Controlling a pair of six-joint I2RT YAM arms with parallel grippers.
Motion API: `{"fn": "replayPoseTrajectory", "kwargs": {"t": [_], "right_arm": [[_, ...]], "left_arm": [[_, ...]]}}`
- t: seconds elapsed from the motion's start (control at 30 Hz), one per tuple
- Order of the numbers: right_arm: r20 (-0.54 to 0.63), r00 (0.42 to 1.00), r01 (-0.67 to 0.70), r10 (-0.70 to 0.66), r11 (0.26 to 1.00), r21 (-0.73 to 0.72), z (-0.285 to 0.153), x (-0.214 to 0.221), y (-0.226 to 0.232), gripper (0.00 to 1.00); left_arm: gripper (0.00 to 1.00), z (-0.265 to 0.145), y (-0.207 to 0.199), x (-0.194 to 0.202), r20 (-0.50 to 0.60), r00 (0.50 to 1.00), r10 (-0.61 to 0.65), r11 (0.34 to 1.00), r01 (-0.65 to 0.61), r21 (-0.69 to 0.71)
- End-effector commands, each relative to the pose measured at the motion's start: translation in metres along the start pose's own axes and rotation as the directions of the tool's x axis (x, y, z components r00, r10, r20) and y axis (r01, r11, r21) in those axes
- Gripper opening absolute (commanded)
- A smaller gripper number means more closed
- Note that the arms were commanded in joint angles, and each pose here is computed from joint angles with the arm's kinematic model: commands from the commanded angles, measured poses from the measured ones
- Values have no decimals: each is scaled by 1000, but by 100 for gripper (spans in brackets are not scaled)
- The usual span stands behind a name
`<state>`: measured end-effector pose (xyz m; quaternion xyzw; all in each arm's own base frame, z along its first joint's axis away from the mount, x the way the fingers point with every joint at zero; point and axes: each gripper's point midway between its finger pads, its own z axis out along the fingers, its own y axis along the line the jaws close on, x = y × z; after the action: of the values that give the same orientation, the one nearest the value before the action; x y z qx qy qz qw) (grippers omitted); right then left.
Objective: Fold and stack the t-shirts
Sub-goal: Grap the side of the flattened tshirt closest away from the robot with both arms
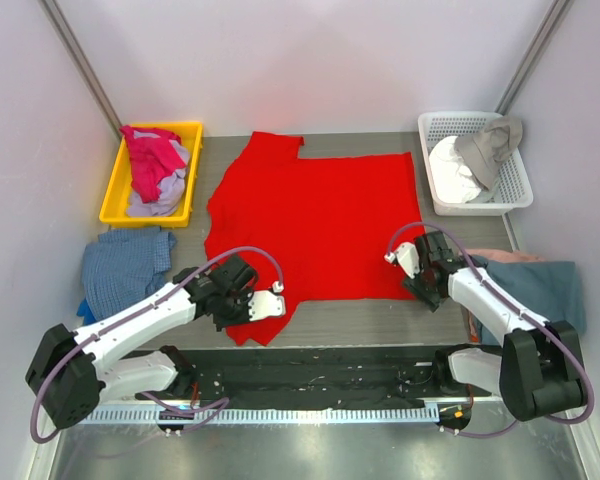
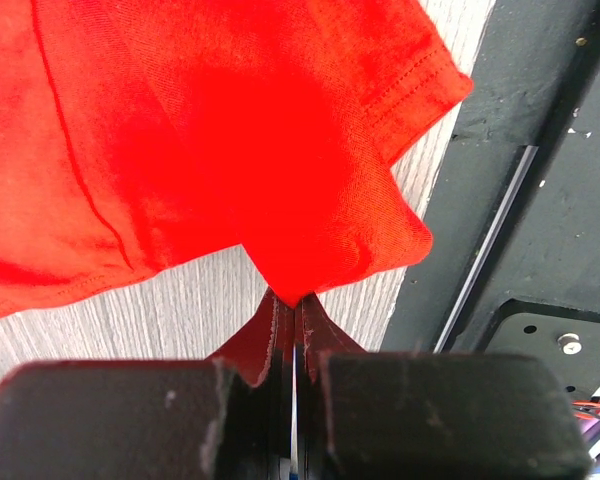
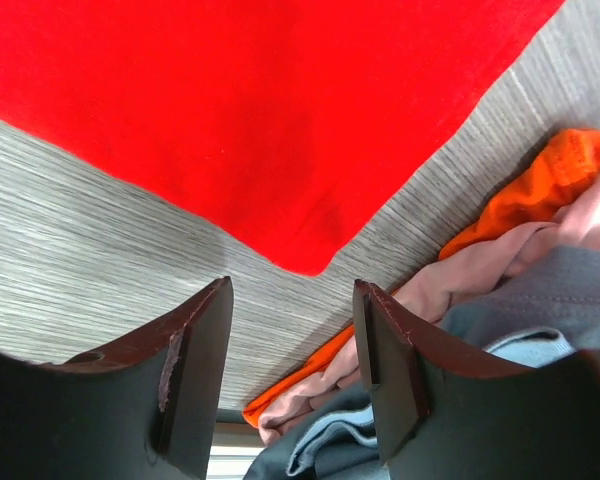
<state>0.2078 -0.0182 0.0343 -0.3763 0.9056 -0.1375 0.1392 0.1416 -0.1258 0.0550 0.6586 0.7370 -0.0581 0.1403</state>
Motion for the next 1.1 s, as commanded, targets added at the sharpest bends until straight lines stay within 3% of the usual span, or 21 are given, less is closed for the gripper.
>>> {"fn": "replayPoseTrajectory", "kwargs": {"t": [0.0,0.67,0.77,1.0,1.07], "right_arm": [[3,1000,23,-23,999,-32,6,1,-1,58],[8,1000,13,-12,991,-132,42,-16,-1,46],[12,1000,11,-9,990,-141,46,-19,-1,38],[6,1000,-2,3,989,-151,45,-16,4,1],[2,1000,1,-1,988,-155,41,-12,6,1]], "left_arm": [[0,-3,0,1,0,1000,9,1000,-9,-18],[0,-10,1,6,3,1000,-1,999,2,-50],[0,-11,1,6,5,1000,-6,998,6,-55],[0,-15,2,4,27,999,-21,997,23,-75],[0,-18,2,3,41,999,-22,996,25,-81]]}}
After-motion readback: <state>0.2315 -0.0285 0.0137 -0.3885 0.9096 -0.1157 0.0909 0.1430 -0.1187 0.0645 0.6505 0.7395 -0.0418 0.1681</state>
